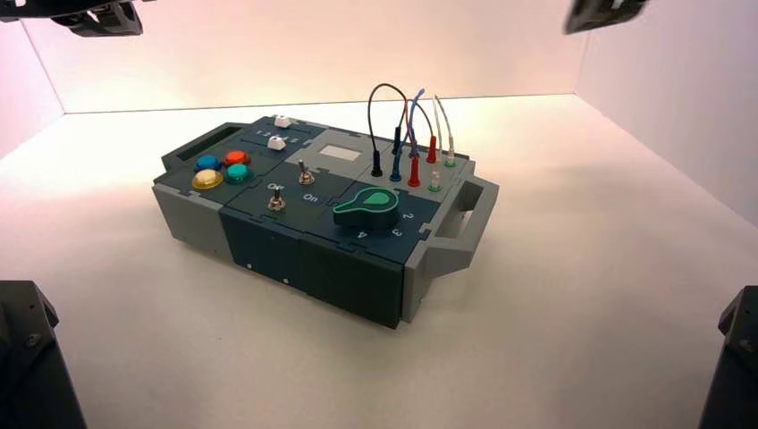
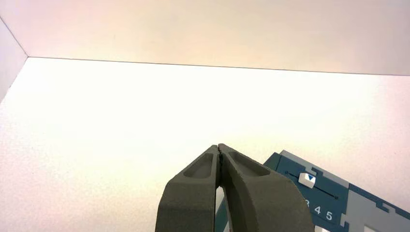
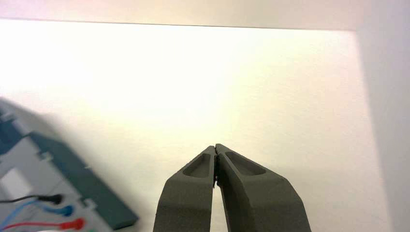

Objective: Move the right gripper to the right.

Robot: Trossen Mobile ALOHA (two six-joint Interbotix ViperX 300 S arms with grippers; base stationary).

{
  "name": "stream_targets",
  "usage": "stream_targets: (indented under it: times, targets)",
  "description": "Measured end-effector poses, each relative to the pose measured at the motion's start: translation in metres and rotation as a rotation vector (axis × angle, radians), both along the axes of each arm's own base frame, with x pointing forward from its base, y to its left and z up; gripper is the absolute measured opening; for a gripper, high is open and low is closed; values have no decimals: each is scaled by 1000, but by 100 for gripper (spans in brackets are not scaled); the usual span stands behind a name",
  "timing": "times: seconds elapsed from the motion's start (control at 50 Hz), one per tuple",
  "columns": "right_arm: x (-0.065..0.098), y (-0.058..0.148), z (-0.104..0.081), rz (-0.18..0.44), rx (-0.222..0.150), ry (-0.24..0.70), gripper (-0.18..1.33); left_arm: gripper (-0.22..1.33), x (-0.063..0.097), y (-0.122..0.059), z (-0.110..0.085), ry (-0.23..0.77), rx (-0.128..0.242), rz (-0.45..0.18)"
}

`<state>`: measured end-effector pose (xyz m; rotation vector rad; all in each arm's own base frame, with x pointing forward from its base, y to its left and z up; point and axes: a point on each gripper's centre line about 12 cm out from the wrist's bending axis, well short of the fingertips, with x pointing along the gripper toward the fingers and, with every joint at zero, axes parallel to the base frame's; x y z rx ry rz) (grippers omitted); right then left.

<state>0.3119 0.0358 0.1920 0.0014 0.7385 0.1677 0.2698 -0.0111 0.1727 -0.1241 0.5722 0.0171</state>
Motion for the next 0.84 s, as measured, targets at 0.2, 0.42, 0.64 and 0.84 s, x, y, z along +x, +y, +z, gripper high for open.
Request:
stream_targets:
  times: [0.2, 0.42, 0.64, 0.84]
  targets:
    - [-8, -20, 4, -64, 1, -18, -14, -17, 0, 0, 0, 0, 0, 0]
    - [-10, -21, 6, -73, 0, -33, -14, -16, 0, 0, 0, 2, 0, 2]
    - [-10, -21, 5, -75, 2, -31, -14, -16, 0, 0, -1, 2, 0, 2]
    - [-9, -21, -1, -78, 4, -11, -14, -16, 1, 0, -1, 3, -1, 1]
